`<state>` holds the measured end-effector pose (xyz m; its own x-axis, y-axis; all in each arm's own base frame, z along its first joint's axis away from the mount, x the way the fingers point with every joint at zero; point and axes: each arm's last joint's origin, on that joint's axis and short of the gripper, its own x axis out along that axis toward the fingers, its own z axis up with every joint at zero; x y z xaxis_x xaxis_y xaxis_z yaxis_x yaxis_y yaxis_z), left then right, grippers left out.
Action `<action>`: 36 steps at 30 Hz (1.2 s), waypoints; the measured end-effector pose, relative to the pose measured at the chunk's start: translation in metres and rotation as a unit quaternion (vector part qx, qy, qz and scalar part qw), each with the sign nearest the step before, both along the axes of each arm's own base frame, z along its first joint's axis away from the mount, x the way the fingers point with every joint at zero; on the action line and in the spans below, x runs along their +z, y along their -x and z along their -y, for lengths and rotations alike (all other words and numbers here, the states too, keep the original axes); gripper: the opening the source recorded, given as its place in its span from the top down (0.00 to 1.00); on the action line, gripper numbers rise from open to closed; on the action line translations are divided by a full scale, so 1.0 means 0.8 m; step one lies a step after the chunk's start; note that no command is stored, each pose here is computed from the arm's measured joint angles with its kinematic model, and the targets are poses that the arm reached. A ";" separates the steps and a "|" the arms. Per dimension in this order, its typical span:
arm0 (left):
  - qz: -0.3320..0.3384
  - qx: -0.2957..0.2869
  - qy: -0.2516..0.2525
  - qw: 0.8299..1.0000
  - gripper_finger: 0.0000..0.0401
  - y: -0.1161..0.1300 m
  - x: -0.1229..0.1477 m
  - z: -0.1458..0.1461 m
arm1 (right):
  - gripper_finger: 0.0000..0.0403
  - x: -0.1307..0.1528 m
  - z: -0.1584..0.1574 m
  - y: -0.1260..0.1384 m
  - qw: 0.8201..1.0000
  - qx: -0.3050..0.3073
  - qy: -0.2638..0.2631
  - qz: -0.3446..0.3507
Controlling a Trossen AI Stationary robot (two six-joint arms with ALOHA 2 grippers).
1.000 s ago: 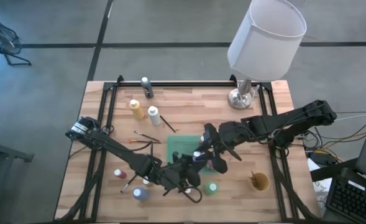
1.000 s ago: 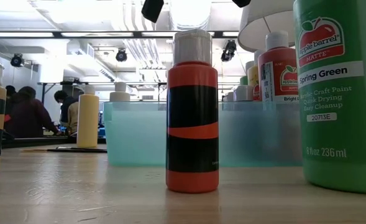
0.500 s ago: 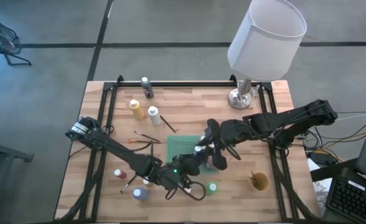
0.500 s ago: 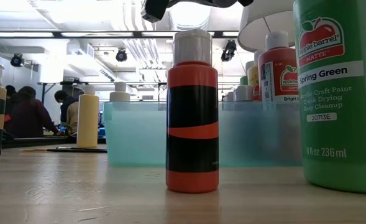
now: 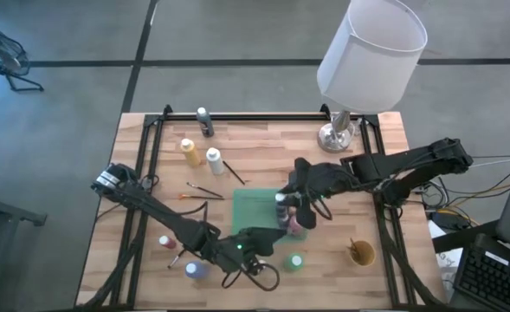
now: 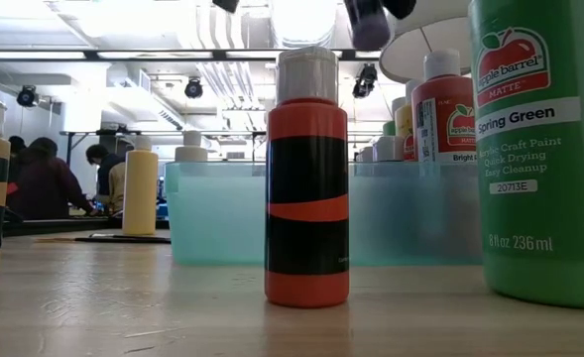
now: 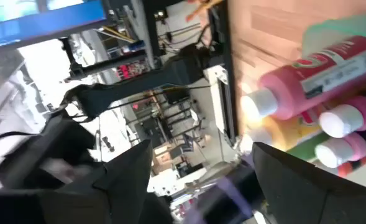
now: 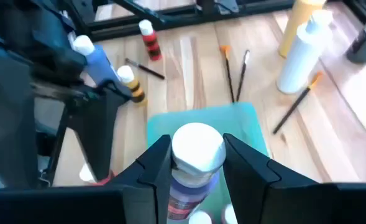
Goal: Pick & Place Paint Supplies
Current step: Put the purple paint bottle into the green bin
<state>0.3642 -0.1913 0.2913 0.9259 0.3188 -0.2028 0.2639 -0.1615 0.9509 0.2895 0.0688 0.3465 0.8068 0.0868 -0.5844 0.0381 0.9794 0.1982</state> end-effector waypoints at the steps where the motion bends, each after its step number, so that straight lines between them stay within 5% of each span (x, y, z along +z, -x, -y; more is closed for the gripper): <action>1: 0.002 -0.001 0.001 1.000 0.30 0.001 0.001 0.002 | 0.73 0.000 0.000 0.001 1.000 0.000 -0.001 -0.002; 11: 0.035 0.087 0.022 0.995 0.30 0.017 0.010 0.007 | 0.73 0.002 -0.001 0.002 1.000 0.003 -0.008 0.002; 17: 0.072 0.129 0.169 0.974 0.32 0.050 0.039 -0.013 | 0.73 0.002 -0.007 0.004 1.000 -0.003 0.012 0.007; 22: 0.100 0.125 0.384 0.909 0.35 0.076 0.072 -0.042 | 0.73 0.002 -0.030 0.010 0.996 -0.030 0.080 0.022; 25: 0.114 0.137 0.470 0.865 0.36 0.087 0.085 -0.062 | 0.73 -0.003 -0.050 0.015 0.989 -0.065 0.129 0.032; 31: 0.183 0.115 0.520 0.826 0.36 0.110 0.071 -0.086 | 0.73 -0.020 -0.094 0.020 0.967 -0.146 0.198 0.058; 36: 0.270 0.053 0.560 0.781 0.36 0.135 0.050 -0.109 | 0.73 -0.035 -0.110 0.017 0.964 -0.164 0.200 0.059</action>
<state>0.2564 -0.1042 0.3313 0.9531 0.3025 0.0022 -0.2701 0.8476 0.4568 0.2762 0.1571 0.3184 0.8154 -0.3971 -0.4213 0.3587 0.9177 -0.1708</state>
